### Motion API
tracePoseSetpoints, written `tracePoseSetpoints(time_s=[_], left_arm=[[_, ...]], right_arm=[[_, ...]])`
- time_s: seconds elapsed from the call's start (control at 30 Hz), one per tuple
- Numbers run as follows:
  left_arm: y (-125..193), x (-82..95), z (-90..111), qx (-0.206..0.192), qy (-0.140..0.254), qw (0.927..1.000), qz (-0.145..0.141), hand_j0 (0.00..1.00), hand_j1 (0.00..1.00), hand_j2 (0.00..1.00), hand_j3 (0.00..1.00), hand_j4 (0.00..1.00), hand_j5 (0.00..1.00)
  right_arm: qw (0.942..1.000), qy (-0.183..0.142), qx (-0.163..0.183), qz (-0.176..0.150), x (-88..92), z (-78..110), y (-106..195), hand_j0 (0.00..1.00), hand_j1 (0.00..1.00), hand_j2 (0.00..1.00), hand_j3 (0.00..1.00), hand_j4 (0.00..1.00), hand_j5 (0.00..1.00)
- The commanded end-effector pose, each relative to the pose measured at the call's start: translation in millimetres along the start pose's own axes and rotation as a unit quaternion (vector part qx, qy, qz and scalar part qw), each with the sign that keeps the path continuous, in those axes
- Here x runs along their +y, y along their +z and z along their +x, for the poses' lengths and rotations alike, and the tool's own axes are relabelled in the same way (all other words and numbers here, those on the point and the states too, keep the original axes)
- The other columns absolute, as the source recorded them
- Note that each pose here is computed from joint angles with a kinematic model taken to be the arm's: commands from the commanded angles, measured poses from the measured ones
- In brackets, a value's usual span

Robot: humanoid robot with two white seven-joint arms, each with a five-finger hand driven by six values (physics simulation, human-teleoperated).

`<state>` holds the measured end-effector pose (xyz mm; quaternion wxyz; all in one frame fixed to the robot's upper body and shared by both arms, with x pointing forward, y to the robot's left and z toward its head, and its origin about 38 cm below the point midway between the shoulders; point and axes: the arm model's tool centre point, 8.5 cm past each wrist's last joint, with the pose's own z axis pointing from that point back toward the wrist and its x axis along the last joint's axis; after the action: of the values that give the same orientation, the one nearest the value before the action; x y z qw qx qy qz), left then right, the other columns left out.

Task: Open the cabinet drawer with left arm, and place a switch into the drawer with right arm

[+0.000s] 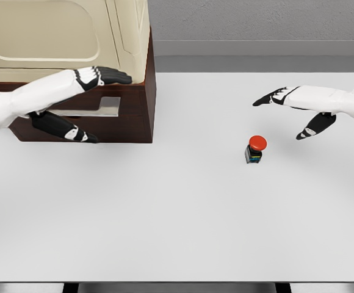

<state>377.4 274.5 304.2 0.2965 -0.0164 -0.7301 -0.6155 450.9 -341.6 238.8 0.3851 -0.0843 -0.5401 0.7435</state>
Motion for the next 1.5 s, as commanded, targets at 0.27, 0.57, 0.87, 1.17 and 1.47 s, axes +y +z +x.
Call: tracePoseSetpoints(time_s=[0.27,0.57,0.87,1.17,1.47], left_arm=[[-3,3.0,2,-0.004,-0.024,0.9997,-0.005,1.00,1.00,1.00,1.00,1.00,1.00],[10,-23.3,6,-0.010,0.034,0.9747,-0.221,1.00,1.00,1.00,1.00,1.00,1.00],[-19,41.6,38,-0.085,0.036,0.9844,-0.150,1.00,1.00,1.00,1.00,1.00,1.00],[-9,60.6,28,-0.006,0.114,0.9861,-0.120,1.00,1.00,1.00,1.00,1.00,1.00],[24,59.5,13,0.079,0.104,0.9831,-0.129,1.00,1.00,1.00,1.00,1.00,1.00]], right_arm=[[0.9998,-0.017,0.005,0.007,14.7,-8.2,3,1.00,1.00,1.00,1.00,1.00,1.00],[0.9992,-0.014,-0.033,0.015,23.3,11.3,-21,1.00,1.00,1.00,1.00,1.00,1.00],[0.9990,-0.009,-0.038,0.022,27.5,15.9,-35,1.00,1.00,1.00,1.00,1.00,1.00],[0.9982,-0.020,-0.047,0.032,38.6,16.9,-50,1.00,1.00,1.00,1.00,1.00,1.00],[0.9972,0.025,-0.052,0.047,31.0,32.5,-44,1.00,1.00,1.00,1.00,1.00,1.00]])
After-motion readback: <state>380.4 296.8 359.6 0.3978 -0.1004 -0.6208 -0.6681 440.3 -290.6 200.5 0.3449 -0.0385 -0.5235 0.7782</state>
